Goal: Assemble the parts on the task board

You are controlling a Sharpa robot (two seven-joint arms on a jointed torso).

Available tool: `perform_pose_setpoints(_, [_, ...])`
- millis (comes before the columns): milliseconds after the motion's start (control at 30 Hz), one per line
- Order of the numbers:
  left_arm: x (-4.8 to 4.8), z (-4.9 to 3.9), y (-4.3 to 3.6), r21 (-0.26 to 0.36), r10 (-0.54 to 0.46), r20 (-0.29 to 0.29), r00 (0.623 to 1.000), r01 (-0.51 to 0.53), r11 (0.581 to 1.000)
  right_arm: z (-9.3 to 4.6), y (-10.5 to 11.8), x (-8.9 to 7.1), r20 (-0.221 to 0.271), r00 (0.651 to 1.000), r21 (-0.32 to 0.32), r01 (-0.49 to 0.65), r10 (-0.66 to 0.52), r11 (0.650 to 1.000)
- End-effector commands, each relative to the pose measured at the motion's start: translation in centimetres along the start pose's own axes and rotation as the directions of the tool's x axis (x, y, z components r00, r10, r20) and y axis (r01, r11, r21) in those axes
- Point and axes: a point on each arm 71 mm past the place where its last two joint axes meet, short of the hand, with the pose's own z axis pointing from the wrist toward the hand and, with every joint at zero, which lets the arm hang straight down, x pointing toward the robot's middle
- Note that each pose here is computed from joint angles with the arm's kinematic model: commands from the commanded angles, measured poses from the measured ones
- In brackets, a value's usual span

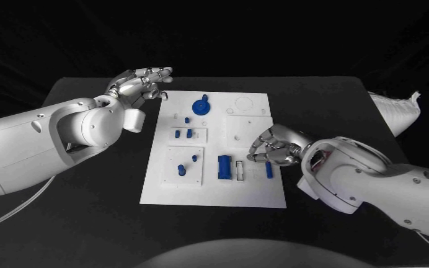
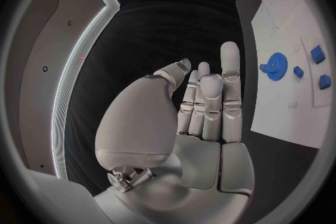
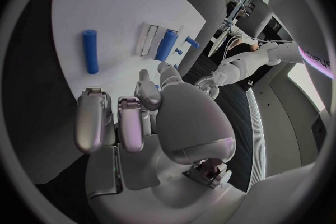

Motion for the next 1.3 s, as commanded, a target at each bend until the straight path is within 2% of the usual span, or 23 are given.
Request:
perform_pose_setpoints(33, [0.30,0.05,-0.02,0.003,-0.003,-0.021,1.000,0.003,1.000,-0.8,-0.4,-1.0,0.008,0.998,-0.047,-0.062,0.063,0.997])
perform_pose_setpoints(133, [0.32,0.08,0.00,0.003,-0.003,-0.021,1.000,0.003,1.000,-1.3,-1.4,-1.9,0.019,0.999,-0.023,-0.039,0.040,0.999])
perform_pose_setpoints(267, [0.37,0.10,0.07,0.001,-0.003,-0.023,1.000,0.003,1.000,-2.0,-2.7,-2.5,0.010,1.000,0.021,0.010,-0.010,1.000])
perform_pose_setpoints(500, [0.46,0.10,0.23,-0.002,-0.005,-0.027,1.000,0.005,1.000,-2.5,-3.1,-2.6,0.031,0.980,0.054,0.195,-0.197,0.979])
perform_pose_setpoints(767, [0.42,0.04,0.34,-0.004,-0.002,-0.028,1.000,0.002,1.000,-2.5,-3.5,-1.7,0.045,0.948,0.103,0.309,-0.315,0.946])
perform_pose_setpoints(1033, [0.32,-0.05,0.33,-0.005,-0.001,-0.026,1.000,0.001,1.000,-2.1,-3.4,-0.1,0.036,0.940,0.095,0.334,-0.338,0.938])
perform_pose_setpoints(1300, [0.29,-0.08,0.33,-0.005,-0.001,-0.026,1.000,0.001,1.000,-1.6,-2.9,0.6,0.045,0.936,0.078,0.346,-0.350,0.935])
